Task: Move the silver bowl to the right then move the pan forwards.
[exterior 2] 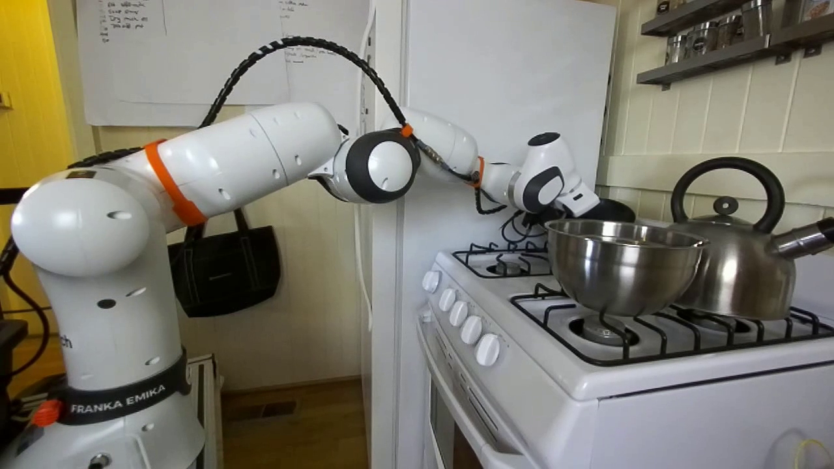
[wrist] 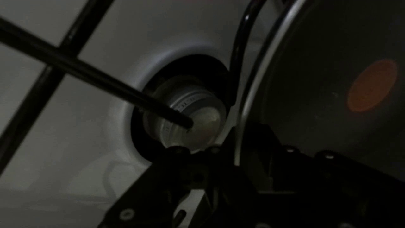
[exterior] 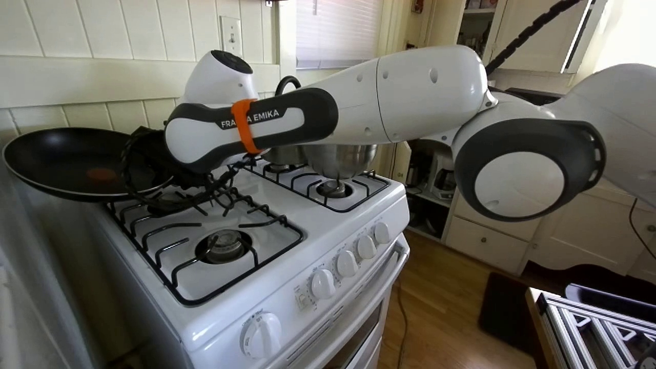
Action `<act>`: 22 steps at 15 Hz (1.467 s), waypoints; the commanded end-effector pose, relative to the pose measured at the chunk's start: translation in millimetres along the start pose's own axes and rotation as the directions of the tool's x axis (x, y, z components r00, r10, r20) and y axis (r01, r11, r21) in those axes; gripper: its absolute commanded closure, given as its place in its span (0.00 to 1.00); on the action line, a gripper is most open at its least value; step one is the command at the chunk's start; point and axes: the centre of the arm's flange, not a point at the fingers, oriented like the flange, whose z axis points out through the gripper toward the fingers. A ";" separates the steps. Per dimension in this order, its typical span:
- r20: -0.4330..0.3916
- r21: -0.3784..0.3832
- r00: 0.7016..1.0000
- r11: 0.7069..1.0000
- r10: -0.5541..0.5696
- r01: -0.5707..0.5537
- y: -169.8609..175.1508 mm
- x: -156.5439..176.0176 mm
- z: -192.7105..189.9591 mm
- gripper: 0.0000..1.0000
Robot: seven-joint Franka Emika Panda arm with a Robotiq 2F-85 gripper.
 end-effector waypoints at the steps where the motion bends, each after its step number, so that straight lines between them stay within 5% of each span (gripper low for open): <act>1: -0.009 0.021 1.000 1.000 0.007 -0.007 -22.0 -0.8 4.2 0.95; 15: -0.160 -0.114 0.958 0.968 -0.238 0.222 -40.1 -0.8 -122.7 0.98; 22: -0.201 -0.136 0.955 0.972 -0.218 0.194 -12.6 6.5 -174.0 0.98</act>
